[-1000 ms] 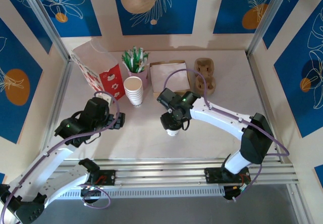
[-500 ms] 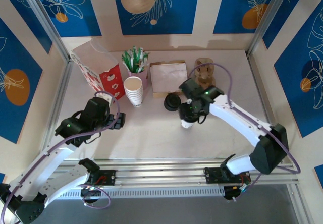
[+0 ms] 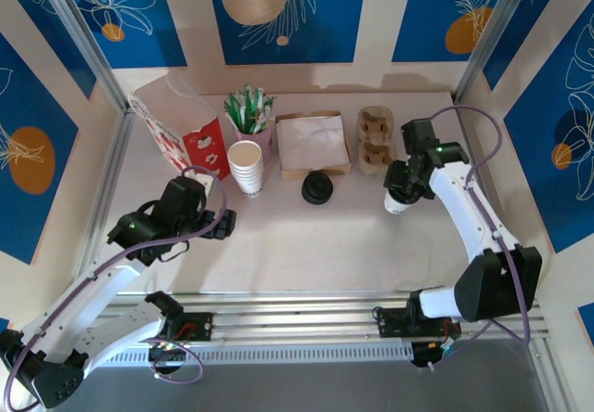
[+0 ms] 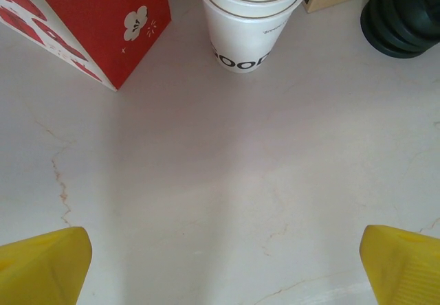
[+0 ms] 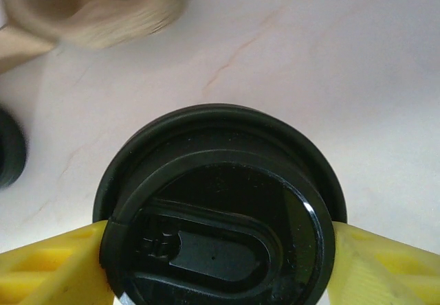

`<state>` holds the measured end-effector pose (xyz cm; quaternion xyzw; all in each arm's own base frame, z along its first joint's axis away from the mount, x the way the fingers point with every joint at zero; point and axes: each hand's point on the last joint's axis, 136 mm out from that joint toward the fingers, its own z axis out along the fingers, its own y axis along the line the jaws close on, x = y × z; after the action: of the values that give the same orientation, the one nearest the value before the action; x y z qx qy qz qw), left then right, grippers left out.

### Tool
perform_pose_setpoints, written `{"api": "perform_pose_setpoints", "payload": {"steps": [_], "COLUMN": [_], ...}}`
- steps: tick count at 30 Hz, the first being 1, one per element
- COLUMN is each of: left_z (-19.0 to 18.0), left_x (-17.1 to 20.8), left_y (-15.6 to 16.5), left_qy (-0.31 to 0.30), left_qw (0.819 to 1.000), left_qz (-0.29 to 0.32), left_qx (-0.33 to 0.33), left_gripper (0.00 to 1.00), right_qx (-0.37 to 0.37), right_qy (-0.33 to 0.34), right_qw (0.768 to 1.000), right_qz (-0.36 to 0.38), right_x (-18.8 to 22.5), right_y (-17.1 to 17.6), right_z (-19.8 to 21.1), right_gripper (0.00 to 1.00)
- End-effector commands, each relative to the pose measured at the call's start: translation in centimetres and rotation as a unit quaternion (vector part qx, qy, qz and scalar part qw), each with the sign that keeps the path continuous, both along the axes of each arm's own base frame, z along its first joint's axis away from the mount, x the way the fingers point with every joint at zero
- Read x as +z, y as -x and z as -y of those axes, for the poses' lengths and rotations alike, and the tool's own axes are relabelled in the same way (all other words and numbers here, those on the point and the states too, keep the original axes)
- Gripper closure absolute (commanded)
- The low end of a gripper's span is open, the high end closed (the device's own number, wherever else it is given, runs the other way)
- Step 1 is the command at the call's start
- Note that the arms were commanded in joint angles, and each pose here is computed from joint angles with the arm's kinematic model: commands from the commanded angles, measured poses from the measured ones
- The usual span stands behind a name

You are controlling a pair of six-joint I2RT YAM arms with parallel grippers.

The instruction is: Pack the takeout coffee

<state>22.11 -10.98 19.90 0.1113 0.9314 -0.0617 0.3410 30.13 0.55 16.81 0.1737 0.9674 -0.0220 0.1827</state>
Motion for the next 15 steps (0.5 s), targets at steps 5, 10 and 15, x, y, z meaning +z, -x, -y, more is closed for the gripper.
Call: {"api": "perform_pose_setpoints", "payload": {"steps": [5,10,15], "left_z": [0.5,0.5,0.3], "left_x": [-0.1,0.0,0.0], "left_y": [0.1,0.2,0.2], "left_qy": [0.007,0.007,0.007], "left_qw": [1.000,1.000,1.000], "left_qz": [-0.002,-0.001,0.001], "left_qx": [-0.017,-0.018,-0.016], "left_gripper": [0.00,0.00,0.00], "right_qx": [-0.109,-0.124,-0.137], "right_qy": [-0.019,0.025,0.008], "right_qw": [0.994,0.992,0.990], "right_qz": [0.009,-0.013,-0.034], "right_x": [0.4,-0.5,-1.9], "right_y": [-2.9,-4.2,-4.8], "right_z": [5.2,7.0,7.8], "right_gripper": [0.29,0.27,0.25]}}
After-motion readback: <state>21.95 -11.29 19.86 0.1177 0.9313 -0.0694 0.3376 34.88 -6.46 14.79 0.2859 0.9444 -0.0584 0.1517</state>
